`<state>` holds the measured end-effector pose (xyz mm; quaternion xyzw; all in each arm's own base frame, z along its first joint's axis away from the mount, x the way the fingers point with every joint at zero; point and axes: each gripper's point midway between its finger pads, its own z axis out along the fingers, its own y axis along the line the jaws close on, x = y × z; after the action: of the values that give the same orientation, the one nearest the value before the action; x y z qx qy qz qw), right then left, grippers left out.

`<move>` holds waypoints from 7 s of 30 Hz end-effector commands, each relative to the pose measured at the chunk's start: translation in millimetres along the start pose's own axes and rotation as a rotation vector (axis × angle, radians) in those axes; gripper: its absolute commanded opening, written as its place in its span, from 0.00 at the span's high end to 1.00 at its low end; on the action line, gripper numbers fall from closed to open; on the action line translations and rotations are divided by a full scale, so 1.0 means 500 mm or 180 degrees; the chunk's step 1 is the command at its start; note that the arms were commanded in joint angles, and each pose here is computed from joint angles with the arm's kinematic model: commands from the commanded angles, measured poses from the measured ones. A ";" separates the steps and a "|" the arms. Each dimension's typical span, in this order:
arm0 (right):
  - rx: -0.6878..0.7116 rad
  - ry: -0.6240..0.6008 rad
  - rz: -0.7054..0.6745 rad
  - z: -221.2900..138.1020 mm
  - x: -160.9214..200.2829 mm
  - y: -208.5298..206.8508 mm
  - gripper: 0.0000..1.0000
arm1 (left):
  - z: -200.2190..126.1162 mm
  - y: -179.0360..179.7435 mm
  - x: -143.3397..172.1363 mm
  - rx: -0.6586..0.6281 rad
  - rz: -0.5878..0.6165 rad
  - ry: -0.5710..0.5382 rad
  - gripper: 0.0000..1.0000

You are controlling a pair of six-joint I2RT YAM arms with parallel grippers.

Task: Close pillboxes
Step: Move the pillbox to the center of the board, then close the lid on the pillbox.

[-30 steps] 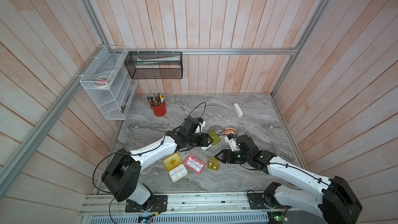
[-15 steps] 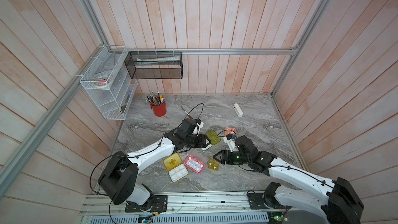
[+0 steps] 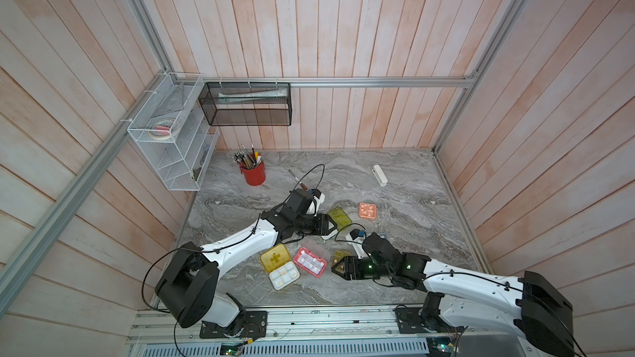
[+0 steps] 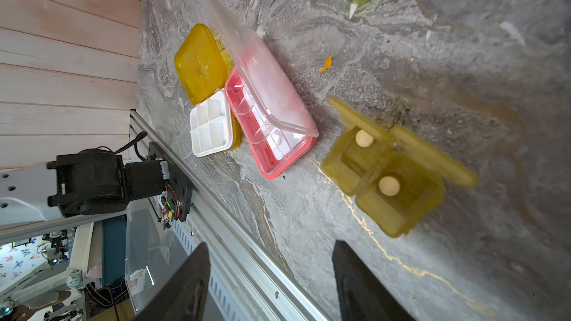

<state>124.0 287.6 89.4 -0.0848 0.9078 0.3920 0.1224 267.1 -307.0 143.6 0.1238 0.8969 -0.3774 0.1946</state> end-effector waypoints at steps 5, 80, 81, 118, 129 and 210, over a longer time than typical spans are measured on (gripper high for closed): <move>0.0067 -0.0083 0.0001 0.026 -0.020 0.006 0.35 | -0.020 0.003 0.007 0.0000 0.0043 -0.0059 0.43; 0.0933 -0.0211 0.0187 0.027 -0.039 -0.100 0.34 | -0.027 0.021 0.017 -0.0031 -0.0016 -0.0069 0.43; 0.0964 -0.0219 0.0182 0.025 -0.040 -0.103 0.34 | -0.027 0.022 0.016 -0.0032 -0.0015 -0.0073 0.43; 0.0728 -0.0836 0.0360 -0.105 -0.136 -0.109 0.33 | -0.033 -0.008 0.004 0.0159 -0.0080 -0.0130 0.43; 0.0563 -0.0811 0.0480 -0.144 -0.130 -0.148 0.33 | -0.001 -0.056 -0.007 0.0282 0.0008 -0.0049 0.43; -0.0006 -0.0061 0.0801 -0.062 0.063 -0.192 0.77 | 0.144 -0.156 0.092 0.0833 0.0033 0.0423 0.78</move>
<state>106.8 192.2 24.8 0.0478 0.9142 0.3972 0.0646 217.7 -411.4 131.9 0.1710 0.8479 -0.4877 0.1184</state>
